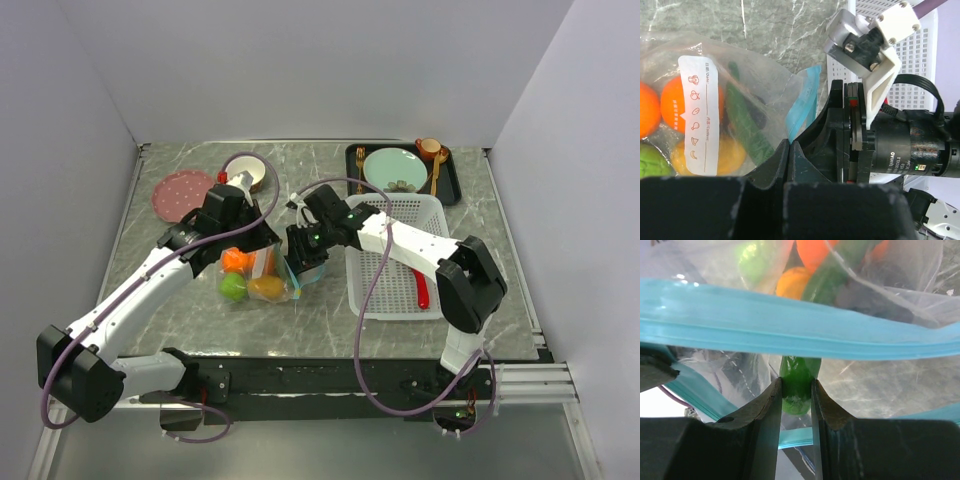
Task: Place the food in the zip-top bag and seal the zipper
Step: Place the fake vegetable in the zipper food storage bag.
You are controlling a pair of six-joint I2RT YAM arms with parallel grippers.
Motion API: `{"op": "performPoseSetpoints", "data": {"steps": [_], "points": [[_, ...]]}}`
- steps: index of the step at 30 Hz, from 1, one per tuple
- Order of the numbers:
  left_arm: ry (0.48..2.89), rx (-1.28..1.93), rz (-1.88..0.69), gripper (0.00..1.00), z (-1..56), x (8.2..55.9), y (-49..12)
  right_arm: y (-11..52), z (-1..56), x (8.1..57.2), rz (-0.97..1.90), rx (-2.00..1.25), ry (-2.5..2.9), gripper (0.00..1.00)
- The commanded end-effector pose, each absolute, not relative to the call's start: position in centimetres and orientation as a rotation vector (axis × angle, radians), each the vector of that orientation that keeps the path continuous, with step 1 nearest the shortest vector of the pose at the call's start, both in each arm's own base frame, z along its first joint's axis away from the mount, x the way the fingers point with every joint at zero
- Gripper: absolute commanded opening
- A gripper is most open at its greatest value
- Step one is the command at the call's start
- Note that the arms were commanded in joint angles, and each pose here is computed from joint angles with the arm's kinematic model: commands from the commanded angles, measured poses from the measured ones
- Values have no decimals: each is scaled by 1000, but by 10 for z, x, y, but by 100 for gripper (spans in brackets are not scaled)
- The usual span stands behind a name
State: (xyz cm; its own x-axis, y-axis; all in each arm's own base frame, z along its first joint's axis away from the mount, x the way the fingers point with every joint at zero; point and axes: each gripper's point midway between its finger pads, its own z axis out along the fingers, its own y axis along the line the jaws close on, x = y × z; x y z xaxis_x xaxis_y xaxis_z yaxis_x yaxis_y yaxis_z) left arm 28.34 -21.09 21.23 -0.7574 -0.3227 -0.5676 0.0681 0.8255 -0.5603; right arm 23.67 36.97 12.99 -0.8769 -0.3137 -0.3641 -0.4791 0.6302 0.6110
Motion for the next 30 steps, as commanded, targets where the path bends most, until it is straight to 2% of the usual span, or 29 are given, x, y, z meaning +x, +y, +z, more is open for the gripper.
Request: {"op": "performPoseSetpoints", "data": {"steps": [1, 4, 5, 8, 9, 12, 15, 20, 25, 30], "points": [[2197, -182, -788, 1, 252, 292, -211, 386, 161, 247, 1153, -638, 2512, 30], [2190, -195, -780, 1, 252, 291, -209, 391, 167, 243, 1220, -636, 2481, 34], [2188, -199, -779, 1, 252, 292, -208, 394, 167, 242, 1238, -638, 2471, 41], [2183, -205, -781, 1, 253, 290, -207, 394, 164, 242, 1237, -628, 2488, 49], [2177, -213, -773, 1, 254, 291, -205, 394, 160, 243, 1223, -615, 2509, 60], [2174, -222, -759, 1, 255, 292, -203, 389, 156, 245, 1172, -594, 2544, 70], [2175, -224, -750, 1, 255, 292, -202, 380, 157, 252, 1094, -547, 2538, 74], [2182, -233, -744, 1, 250, 291, -200, 351, 171, 266, 913, -433, 2517, 75], [2188, -241, -742, 1, 248, 290, -200, 303, 177, 277, 679, -302, 2526, 84], [2187, -246, -746, 1, 248, 290, -200, 256, 180, 287, 532, -206, 2529, 86]]}}
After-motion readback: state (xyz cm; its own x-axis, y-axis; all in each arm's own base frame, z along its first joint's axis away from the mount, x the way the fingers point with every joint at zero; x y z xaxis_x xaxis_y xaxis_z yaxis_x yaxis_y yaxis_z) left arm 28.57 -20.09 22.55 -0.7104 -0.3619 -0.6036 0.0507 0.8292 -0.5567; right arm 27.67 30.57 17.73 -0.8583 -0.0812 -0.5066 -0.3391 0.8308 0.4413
